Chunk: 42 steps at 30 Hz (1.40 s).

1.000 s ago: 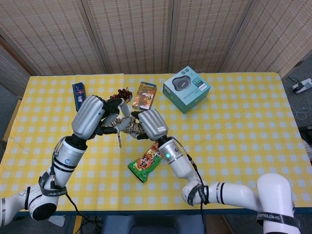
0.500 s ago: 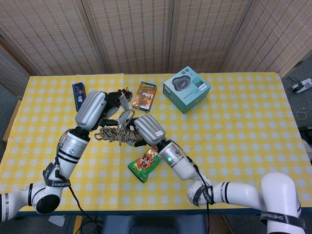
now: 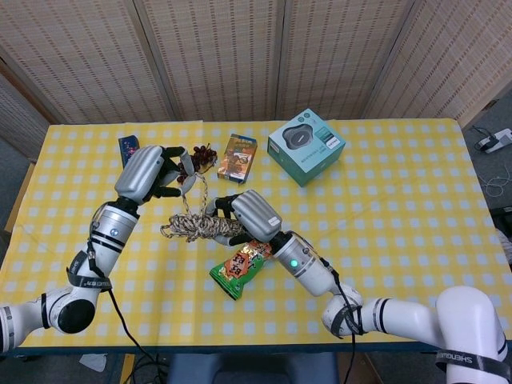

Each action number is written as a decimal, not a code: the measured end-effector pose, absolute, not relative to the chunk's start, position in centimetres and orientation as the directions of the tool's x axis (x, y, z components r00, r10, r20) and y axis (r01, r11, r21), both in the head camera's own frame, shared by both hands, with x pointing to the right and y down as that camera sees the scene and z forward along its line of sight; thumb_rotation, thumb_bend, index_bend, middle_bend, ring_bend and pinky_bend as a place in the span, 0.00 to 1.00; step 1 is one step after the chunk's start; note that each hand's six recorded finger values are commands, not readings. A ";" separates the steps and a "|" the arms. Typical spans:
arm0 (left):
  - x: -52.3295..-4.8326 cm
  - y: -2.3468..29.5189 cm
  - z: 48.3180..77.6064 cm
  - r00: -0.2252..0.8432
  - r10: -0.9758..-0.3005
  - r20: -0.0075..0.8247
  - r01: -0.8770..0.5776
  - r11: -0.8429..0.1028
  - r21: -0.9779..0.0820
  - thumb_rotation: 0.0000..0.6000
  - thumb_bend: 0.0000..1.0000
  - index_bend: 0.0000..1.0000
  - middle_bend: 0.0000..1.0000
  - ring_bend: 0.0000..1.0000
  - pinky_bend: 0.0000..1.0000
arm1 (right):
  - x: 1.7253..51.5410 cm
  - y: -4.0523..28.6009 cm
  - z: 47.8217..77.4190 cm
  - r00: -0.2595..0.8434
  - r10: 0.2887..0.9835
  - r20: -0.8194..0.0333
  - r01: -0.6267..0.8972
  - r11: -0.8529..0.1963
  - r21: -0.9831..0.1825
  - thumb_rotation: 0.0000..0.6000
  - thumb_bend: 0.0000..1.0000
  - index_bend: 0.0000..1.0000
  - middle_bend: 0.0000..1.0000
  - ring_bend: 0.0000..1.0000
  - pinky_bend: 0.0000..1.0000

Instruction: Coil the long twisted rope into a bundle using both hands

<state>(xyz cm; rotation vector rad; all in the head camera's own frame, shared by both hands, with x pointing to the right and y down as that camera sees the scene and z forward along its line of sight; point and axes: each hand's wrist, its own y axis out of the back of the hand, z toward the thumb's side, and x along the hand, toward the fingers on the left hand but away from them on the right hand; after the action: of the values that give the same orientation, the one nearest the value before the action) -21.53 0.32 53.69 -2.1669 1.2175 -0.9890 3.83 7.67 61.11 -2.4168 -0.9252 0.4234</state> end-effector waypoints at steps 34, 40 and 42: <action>-28.5 3.2 59.9 0.176 -0.774 0.608 -0.384 -0.623 -0.682 1.00 0.36 0.72 1.00 0.99 1.00 | 6.5 5.7 58.2 0.551 0.822 0.145 0.787 -0.454 -0.419 1.00 0.27 0.91 0.70 0.59 0.66; -30.4 4.4 60.2 0.176 -0.767 0.617 -0.383 -0.630 -0.675 1.00 0.36 0.71 1.00 0.99 1.00 | 6.9 5.6 58.6 0.567 0.816 0.114 0.757 -0.462 -0.462 1.00 0.29 0.91 0.70 0.59 0.66; -31.2 4.7 60.3 0.166 -0.768 0.618 -0.373 -0.630 -0.682 1.00 0.36 0.70 1.00 0.97 1.00 | 7.2 5.5 58.8 0.578 0.811 0.092 0.735 -0.468 -0.491 1.00 0.29 0.91 0.70 0.59 0.66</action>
<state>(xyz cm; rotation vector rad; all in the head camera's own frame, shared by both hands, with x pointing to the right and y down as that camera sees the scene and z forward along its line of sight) -31.22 4.67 60.27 -2.0773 1.0834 -1.4543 7.18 5.55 58.82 -2.3268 -1.2351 0.2106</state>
